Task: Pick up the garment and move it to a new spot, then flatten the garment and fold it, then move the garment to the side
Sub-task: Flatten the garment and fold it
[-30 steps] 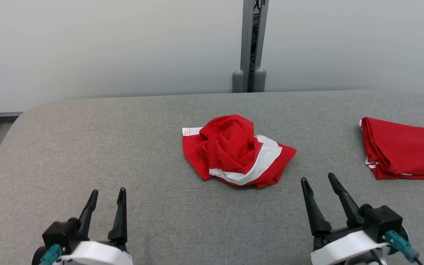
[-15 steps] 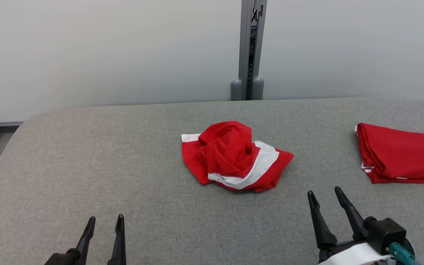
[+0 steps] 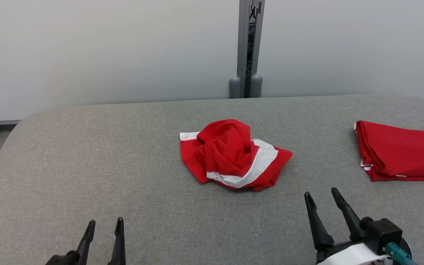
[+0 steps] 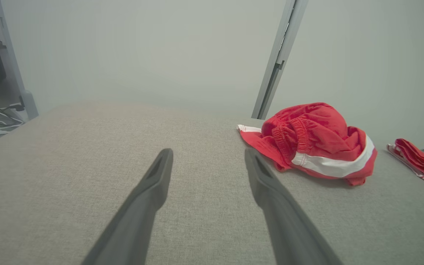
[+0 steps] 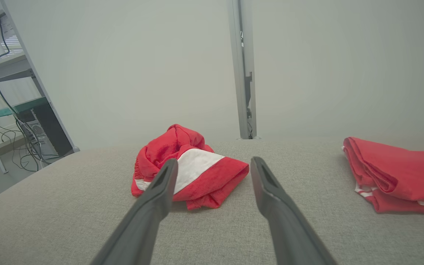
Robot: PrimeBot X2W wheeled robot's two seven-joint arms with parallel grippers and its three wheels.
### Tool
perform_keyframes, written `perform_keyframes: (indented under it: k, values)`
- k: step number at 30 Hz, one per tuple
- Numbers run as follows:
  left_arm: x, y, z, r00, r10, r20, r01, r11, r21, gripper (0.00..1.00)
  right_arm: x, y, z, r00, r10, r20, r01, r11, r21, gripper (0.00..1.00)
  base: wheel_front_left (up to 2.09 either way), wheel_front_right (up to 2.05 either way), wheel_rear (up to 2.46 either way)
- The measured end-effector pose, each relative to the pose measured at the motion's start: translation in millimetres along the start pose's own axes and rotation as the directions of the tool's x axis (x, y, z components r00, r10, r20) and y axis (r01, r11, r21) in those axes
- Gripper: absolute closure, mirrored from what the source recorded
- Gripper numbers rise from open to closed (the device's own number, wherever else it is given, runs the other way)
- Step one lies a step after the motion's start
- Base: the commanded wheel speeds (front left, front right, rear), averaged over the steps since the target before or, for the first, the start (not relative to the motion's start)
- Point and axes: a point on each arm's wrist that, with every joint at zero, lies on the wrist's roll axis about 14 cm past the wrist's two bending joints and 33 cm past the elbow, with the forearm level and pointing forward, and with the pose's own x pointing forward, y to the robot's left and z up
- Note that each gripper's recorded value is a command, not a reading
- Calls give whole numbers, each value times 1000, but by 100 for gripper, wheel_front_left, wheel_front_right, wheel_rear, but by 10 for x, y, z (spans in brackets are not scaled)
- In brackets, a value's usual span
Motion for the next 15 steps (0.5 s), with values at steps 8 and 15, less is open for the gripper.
perform_keyframes:
  k: [8,15]
  values:
    - [20,-9,-129,999,0,-43,-1,1000,-10,0,38,10,-53,1000,6,-16,-6,1000,5,0,0,0,0]
    - [198,-168,-188,996,-63,-64,61,998,-20,0,97,-19,-105,1000,4,-31,-3,1000,7,0,0,0,0]
